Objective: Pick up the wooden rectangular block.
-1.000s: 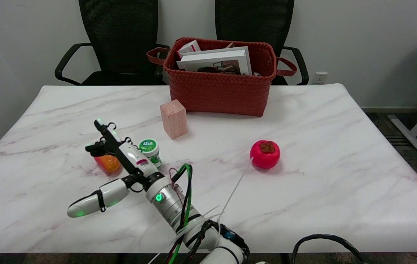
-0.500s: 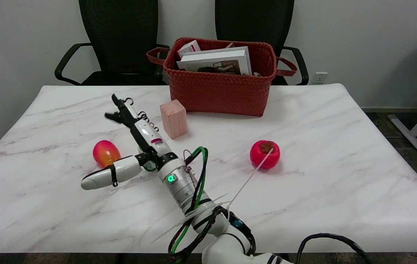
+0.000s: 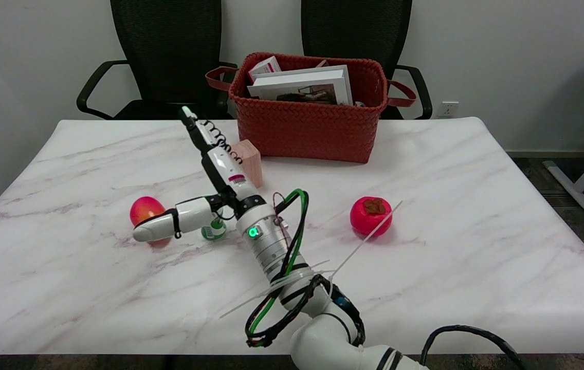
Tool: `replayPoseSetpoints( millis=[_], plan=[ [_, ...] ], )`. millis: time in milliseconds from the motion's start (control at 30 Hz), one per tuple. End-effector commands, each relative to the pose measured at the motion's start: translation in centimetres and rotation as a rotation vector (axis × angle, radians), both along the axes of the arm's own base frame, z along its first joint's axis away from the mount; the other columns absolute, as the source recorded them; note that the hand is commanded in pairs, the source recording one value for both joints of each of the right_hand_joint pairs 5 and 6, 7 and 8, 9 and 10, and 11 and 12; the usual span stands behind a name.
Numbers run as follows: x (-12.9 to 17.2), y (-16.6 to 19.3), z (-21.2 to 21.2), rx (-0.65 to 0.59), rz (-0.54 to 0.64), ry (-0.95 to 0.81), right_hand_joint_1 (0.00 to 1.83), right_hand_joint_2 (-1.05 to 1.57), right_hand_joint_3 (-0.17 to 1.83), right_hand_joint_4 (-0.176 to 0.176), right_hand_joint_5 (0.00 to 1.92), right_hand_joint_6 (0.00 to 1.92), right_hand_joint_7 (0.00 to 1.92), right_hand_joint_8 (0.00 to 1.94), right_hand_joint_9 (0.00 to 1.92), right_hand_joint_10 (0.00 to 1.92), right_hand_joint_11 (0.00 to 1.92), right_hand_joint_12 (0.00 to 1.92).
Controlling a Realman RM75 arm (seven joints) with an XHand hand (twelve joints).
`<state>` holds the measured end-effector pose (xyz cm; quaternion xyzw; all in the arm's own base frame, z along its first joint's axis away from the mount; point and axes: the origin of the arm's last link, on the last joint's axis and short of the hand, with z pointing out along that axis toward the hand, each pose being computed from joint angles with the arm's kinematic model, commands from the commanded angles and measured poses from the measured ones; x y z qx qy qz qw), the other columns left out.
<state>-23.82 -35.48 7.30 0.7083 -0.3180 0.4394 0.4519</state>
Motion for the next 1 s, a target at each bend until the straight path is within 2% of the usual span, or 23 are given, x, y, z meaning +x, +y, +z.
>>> replayPoseSetpoints(
  millis=[33,367,633,767,1000],
  plan=[
    [1.4,-1.0,4.4,-0.206,0.08,0.126,0.98,0.13,-0.05,0.0,0.0,0.0,0.0,0.0,0.0,0.0,0.0,0.0],
    [0.8,-1.2,7.4,-0.34,0.065,0.204,0.99,0.13,-0.06,0.0,0.0,0.0,0.12,0.12,0.19,0.19,0.0,0.0],
    [0.4,-2.3,8.7,-0.405,-0.023,0.094,0.98,0.13,-0.05,0.0,0.0,0.0,0.27,0.27,0.33,0.33,0.01,0.01],
    [0.8,-2.8,9.1,-0.459,-0.02,0.085,0.97,0.14,-0.03,0.0,0.0,0.0,0.37,0.37,0.39,0.39,0.15,0.15],
    [1.6,-4.3,9.5,-0.513,-0.029,-0.001,0.92,0.2,-0.02,0.0,0.0,0.0,0.41,0.41,0.42,0.42,0.18,0.18]
  ],
)
